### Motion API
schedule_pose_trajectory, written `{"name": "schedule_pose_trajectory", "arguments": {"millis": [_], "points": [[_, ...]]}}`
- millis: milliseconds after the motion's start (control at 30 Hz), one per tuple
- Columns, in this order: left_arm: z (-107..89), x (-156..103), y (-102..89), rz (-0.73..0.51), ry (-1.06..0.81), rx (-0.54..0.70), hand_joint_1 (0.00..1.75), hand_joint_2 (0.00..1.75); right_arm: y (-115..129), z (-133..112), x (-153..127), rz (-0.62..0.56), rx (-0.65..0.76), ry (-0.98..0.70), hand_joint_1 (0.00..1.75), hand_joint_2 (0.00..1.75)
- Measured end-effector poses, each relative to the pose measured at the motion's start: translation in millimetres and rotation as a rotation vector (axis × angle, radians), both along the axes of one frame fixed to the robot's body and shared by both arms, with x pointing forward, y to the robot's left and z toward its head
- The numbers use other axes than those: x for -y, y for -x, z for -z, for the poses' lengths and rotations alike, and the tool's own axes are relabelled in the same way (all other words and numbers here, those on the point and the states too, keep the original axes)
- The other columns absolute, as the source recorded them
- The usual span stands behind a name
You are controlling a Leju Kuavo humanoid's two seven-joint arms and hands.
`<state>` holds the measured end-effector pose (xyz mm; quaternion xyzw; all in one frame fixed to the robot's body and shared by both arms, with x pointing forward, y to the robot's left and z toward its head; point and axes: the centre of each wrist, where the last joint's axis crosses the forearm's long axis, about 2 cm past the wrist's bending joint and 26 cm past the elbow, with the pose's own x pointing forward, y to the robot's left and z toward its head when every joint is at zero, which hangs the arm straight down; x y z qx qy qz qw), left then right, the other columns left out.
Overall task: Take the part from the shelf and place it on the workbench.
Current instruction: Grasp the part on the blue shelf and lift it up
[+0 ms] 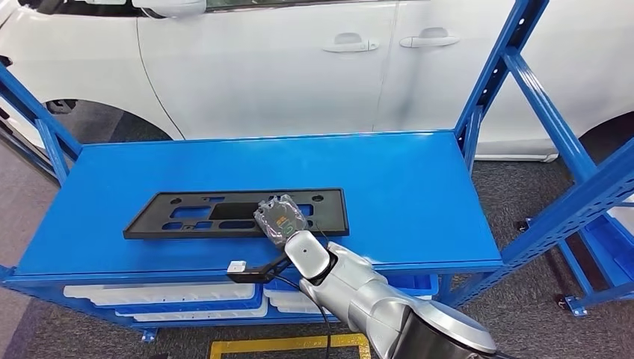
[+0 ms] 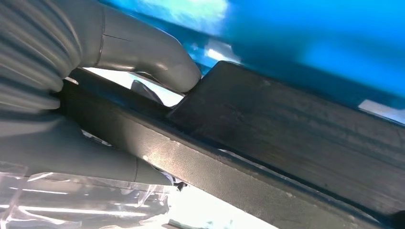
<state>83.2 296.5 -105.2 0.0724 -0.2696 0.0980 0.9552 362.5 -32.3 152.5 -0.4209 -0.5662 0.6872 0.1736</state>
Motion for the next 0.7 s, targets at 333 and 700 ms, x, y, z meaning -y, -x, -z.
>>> {"name": "schedule_pose_trajectory", "arguments": {"millis": [333, 700], "points": [[-0.7, 0, -3.5, 0.044, -0.039, 0.067, 0.00, 1.75, -1, 0, 2, 0.014, -0.004, -0.053, 1.75, 1.75], [-1.9, 1, -9.7, 0.053, -0.020, 0.112, 0.00, 1.75, -18, -33, 2, -0.077, 0.056, -0.376, 1.75, 1.75]]}}
